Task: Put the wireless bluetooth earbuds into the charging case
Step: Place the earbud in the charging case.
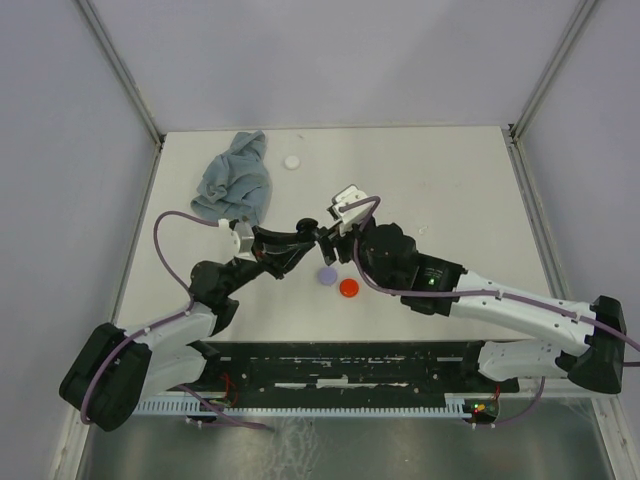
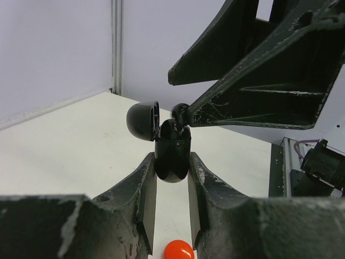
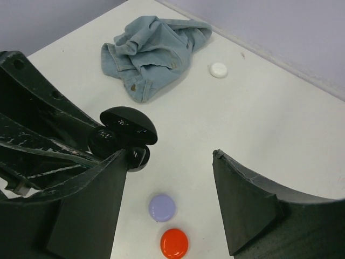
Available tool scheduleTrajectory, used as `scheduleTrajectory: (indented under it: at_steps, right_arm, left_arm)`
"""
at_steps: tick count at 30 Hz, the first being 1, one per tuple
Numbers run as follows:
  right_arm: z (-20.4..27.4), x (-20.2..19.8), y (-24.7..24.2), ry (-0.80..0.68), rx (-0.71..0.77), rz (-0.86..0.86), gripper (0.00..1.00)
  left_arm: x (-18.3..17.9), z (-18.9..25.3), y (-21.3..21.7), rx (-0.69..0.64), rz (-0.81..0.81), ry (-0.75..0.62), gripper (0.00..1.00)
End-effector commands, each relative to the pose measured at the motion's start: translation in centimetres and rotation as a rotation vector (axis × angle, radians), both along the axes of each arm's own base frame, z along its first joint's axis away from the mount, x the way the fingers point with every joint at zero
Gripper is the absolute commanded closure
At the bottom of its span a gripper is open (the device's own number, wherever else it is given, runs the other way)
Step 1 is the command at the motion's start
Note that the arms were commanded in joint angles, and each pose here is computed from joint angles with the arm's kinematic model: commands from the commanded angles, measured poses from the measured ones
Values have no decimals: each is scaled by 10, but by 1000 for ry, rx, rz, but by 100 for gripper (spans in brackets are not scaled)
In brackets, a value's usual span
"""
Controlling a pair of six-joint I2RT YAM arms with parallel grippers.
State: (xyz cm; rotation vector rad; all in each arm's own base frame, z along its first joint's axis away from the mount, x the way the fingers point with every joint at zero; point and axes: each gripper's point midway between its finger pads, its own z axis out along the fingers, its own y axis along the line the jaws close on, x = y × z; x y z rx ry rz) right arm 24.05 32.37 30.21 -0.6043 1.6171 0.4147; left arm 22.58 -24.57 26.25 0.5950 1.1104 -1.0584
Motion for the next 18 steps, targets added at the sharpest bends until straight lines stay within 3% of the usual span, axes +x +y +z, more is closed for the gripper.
scheduleTrajectory:
  at_steps: [1, 8, 18]
  right_arm:
    - [11, 9, -15, -7, 38, -50, 27]
    - [4, 11, -26, 22, 27, 26, 27]
    - [-6, -6, -34, 104, -60, 377, 15]
  left_arm:
    - [-7, 14, 1, 1, -4, -102, 97]
    - [-13, 9, -2, 21, -38, -118, 97]
    - [-10, 4, -13, 69, -91, -123, 97]
